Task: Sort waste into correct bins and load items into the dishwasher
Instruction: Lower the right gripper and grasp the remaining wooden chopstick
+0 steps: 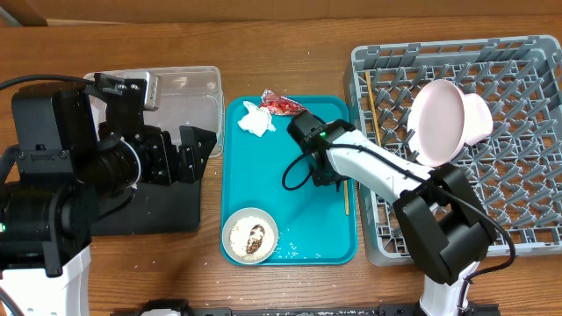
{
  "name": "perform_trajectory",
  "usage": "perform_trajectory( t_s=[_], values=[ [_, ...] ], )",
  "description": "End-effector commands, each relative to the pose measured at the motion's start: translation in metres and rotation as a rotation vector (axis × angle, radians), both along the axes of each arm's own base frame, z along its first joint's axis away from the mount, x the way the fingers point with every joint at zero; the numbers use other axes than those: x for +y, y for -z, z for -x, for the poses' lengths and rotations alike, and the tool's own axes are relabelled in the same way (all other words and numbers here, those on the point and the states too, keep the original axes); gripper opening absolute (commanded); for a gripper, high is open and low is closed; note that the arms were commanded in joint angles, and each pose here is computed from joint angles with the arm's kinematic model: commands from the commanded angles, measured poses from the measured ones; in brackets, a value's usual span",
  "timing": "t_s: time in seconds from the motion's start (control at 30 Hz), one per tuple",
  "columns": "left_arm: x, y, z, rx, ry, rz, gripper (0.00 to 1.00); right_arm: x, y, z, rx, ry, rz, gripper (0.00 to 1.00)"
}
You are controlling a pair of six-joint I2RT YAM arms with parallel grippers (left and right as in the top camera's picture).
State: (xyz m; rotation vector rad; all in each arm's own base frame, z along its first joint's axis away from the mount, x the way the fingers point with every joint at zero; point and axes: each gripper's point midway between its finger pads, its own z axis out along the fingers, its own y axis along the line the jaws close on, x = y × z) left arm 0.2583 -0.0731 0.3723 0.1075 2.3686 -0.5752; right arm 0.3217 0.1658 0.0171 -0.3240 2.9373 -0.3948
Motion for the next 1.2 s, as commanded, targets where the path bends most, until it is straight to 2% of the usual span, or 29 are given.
perform_trajectory(
  t_s=[0.0, 0.23, 0.43, 0.73, 0.9, 0.93, 1.03, 1.17],
  values=[
    [0.000, -0.004, -0.001, -0.006, -0.008, 0.015, 1.00, 0.000, -0.015, -0.011, -0.070, 0.017, -0.002, 0.30],
    [0.000, -0.004, -0.001, -0.006, -0.008, 0.015, 1.00, -0.013, 0.011, -0.003, -0.047, 0.047, -0.018, 0.34],
    [0.000, -0.004, -0.001, -0.006, -0.008, 0.015, 1.00, -0.016, 0.042, 0.023, 0.085, 0.056, -0.085, 0.35],
    [0.000, -0.004, -0.001, -0.006, -0.008, 0.015, 1.00, 0.025, 0.040, 0.043, 0.179, -0.202, -0.164, 0.35],
    [0.000, -0.004, -0.001, -0.006, -0.008, 0.015, 1.00, 0.032, 0.037, 0.045, 0.170, -0.249, -0.140, 0.35],
    [0.000, -0.004, -0.001, -0.006, -0.008, 0.015, 1.00, 0.027, 0.037, 0.042, 0.148, -0.220, -0.114, 0.33],
    [0.000, -0.004, -0.001, -0.006, -0.008, 0.015, 1.00, 0.018, 0.036, 0.035, 0.112, -0.147, -0.087, 0.18],
    [0.000, -0.004, -0.001, -0.006, -0.008, 0.015, 1.00, 0.015, 0.036, 0.035, 0.126, -0.099, -0.116, 0.10]
  ],
)
